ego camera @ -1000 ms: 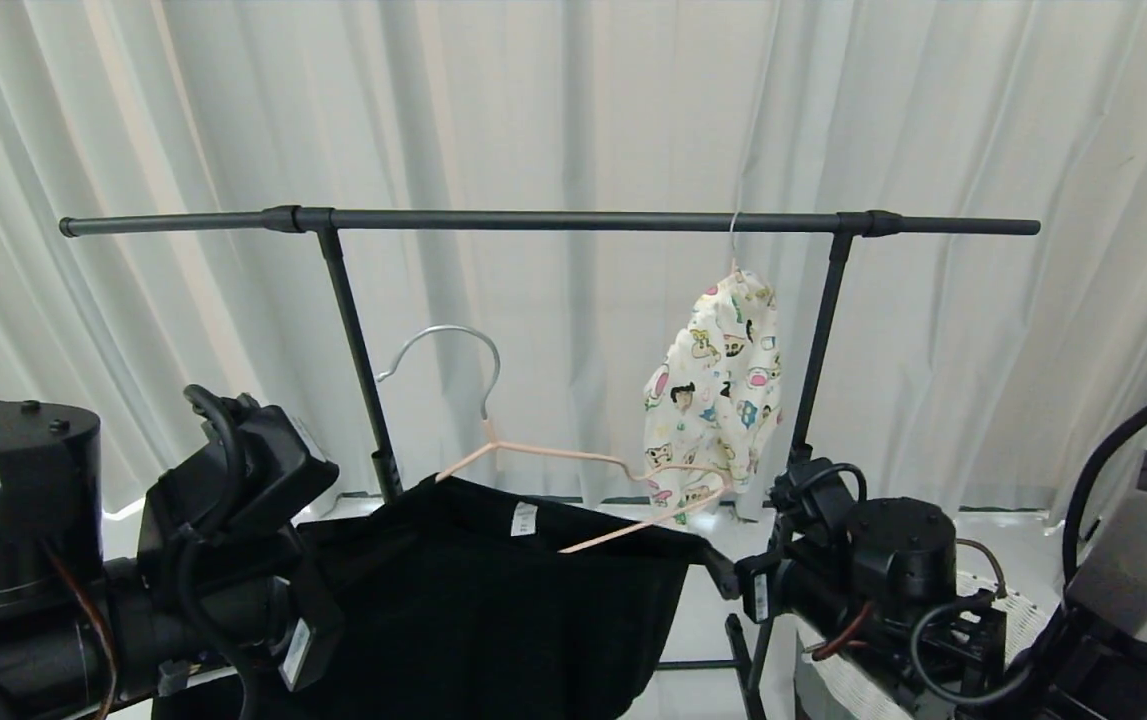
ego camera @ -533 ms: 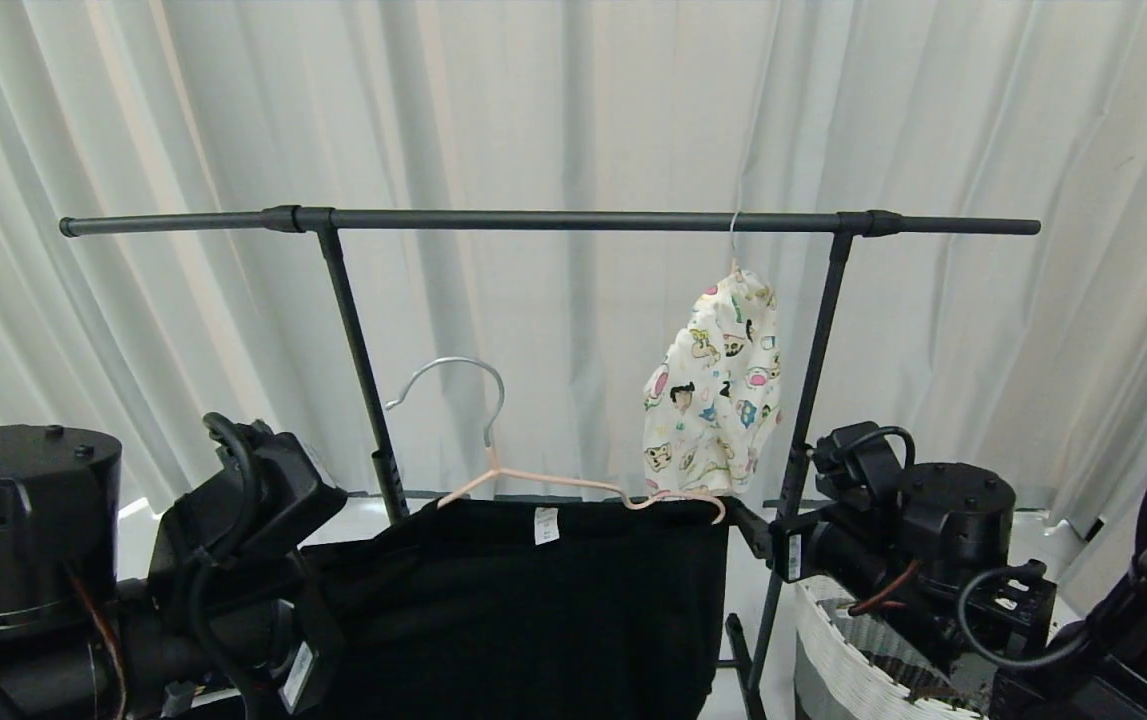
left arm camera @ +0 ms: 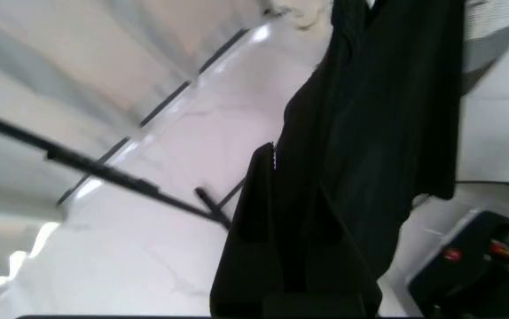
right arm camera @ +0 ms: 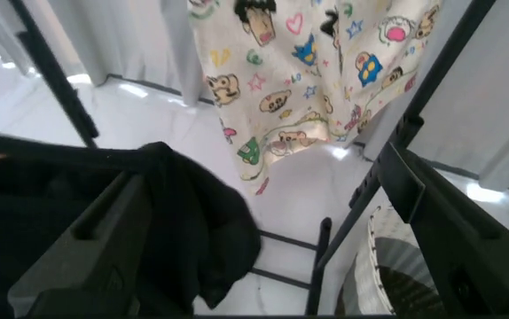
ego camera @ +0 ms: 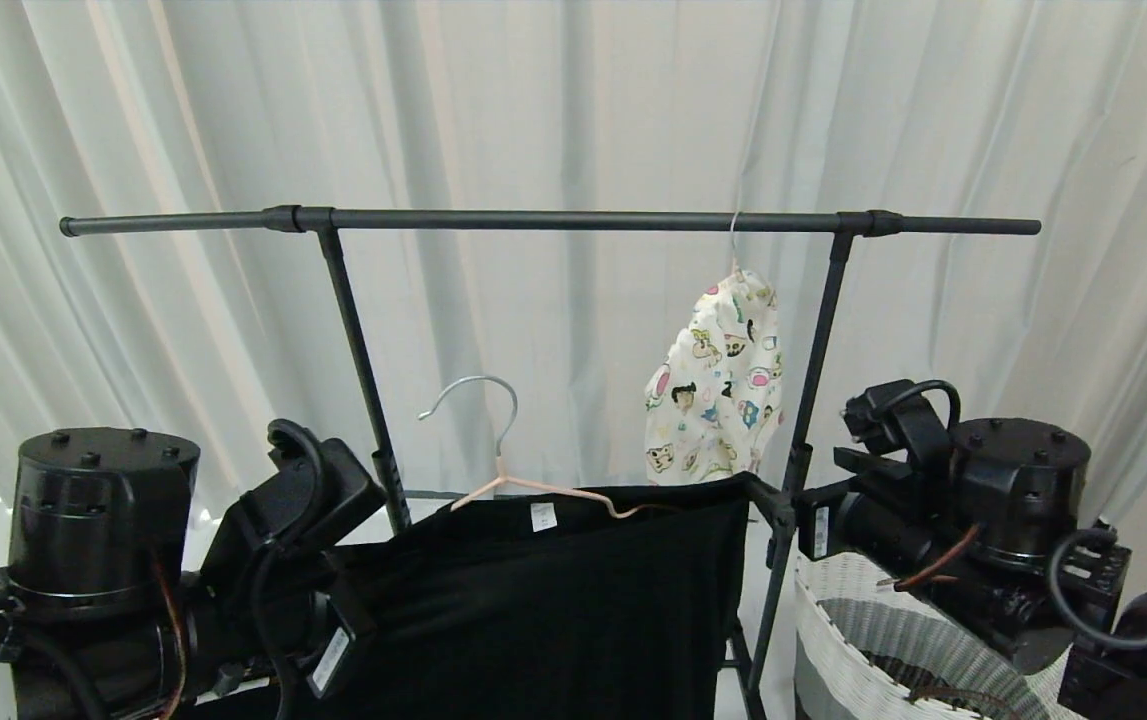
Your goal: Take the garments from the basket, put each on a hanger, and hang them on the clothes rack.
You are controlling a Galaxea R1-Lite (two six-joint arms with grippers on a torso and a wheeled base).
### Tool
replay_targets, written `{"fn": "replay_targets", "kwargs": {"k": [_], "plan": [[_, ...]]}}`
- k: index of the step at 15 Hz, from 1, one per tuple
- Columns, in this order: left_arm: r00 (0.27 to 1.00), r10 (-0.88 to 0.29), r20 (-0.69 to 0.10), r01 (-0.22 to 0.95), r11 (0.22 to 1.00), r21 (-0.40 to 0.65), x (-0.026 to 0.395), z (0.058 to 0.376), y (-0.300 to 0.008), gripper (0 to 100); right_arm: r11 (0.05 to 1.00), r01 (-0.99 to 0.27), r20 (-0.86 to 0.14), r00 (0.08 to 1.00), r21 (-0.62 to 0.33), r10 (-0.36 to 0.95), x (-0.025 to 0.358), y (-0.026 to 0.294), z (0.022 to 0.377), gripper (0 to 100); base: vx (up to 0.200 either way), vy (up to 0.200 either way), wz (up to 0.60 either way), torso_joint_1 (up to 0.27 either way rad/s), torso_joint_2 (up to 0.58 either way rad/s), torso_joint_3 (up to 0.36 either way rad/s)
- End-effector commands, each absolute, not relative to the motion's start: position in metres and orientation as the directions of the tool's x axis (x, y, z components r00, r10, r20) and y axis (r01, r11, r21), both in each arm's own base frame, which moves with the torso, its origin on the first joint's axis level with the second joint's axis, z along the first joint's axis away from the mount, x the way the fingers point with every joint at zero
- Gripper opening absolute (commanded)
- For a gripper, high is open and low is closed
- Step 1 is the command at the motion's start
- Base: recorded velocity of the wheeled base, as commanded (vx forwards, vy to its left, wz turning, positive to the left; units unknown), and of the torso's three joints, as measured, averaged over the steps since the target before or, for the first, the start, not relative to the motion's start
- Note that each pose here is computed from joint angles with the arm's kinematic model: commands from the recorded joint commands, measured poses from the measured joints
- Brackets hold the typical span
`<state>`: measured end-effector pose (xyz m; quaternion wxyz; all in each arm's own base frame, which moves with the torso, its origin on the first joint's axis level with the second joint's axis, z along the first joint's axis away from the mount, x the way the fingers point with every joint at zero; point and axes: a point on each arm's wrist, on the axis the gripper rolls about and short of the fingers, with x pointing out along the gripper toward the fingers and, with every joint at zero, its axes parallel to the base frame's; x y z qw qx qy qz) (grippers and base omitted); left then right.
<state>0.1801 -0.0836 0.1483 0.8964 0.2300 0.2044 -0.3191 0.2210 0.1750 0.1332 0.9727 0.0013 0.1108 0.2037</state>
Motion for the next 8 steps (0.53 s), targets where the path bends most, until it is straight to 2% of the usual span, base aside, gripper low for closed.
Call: {"fn": "replay_targets", "kwargs": {"k": [1, 4, 5, 8], "plan": [[0.705, -0.474, -0.528, 0.669, 0.691, 0.273, 0.187, 0.145, -0.087, 0, 0.892, -0.445, -0.140, 0.881, 0.074, 0.451, 0.202, 0.168, 0.167, 100, 0.000, 0.000, 0.00, 0.000, 0.00, 0.000], [0.700, -0.502, -0.508, 0.682, 0.681, 0.267, 0.185, 0.150, -0.088, 0, 0.853, -0.518, -0.205, 0.829, 0.067, 0.520, 0.185, 0.156, 0.177, 100, 0.000, 0.000, 0.00, 0.000, 0.00, 0.000], [0.676, -0.556, -0.484, 0.715, 0.653, 0.249, 0.181, 0.154, -0.088, 0, 0.825, -0.563, -0.250, 0.793, 0.050, 0.556, 0.180, 0.143, 0.183, 100, 0.000, 0.000, 0.00, 0.000, 0.00, 0.000], [0.672, -0.586, -0.453, 0.727, 0.639, 0.252, 0.179, 0.159, -0.089, 0, 0.778, -0.625, -0.342, 0.720, 0.060, 0.604, 0.169, 0.121, 0.196, 100, 0.000, 0.000, 0.00, 0.000, 0.00, 0.000]]}}
